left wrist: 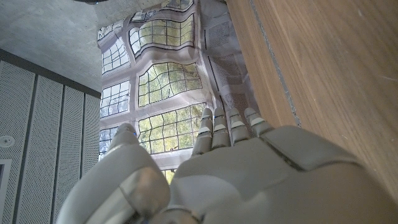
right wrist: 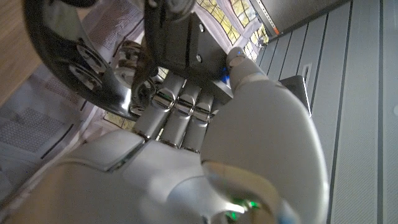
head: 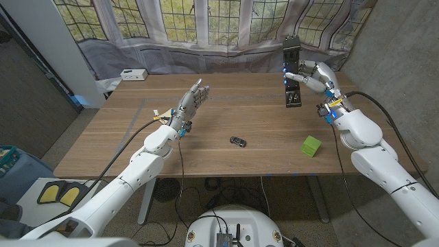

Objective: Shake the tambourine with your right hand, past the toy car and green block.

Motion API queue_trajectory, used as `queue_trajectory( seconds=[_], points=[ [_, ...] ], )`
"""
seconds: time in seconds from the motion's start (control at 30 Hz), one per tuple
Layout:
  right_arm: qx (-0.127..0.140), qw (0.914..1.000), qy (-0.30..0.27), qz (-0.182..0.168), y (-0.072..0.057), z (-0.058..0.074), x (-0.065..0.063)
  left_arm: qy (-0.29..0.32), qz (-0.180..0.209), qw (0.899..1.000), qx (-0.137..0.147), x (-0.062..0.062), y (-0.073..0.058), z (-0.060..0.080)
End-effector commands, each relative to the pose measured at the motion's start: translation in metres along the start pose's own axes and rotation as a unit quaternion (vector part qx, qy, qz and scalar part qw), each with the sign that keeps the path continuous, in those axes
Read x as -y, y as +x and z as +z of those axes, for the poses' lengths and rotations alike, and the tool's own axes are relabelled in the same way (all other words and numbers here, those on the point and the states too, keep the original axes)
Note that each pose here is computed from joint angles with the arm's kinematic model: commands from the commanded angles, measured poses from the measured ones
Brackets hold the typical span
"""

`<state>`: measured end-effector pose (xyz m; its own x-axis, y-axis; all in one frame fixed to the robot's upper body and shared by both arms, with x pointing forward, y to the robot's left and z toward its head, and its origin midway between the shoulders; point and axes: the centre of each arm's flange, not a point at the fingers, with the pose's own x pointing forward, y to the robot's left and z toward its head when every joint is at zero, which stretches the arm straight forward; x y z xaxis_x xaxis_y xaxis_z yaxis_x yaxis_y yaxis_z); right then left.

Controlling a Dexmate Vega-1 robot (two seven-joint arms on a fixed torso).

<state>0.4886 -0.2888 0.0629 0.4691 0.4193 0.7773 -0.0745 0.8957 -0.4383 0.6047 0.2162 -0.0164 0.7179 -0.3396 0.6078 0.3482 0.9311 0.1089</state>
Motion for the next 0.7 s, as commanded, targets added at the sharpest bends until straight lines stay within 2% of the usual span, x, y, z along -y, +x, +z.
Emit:
queue_trajectory(
  seconds=[0.03,0.13,0.2,0.7],
  points=[
    [-0.013,0.9566,-0.279,0.084,0.013,0.036,-0.044,-0.003,0.001,1.000,-0.003,0.001,-0.002,-0.003],
    [-0.018,0.9437,-0.316,0.097,0.014,0.038,-0.052,-0.003,0.001,1.000,-0.002,0.001,-0.004,-0.003],
    [-0.021,0.9387,-0.329,0.101,0.014,0.039,-0.055,-0.004,0.002,1.000,-0.002,0.002,-0.004,-0.003],
    [-0.056,0.9365,-0.325,0.119,0.009,0.028,-0.060,-0.004,0.006,1.000,-0.006,0.002,-0.008,-0.005]
  ],
)
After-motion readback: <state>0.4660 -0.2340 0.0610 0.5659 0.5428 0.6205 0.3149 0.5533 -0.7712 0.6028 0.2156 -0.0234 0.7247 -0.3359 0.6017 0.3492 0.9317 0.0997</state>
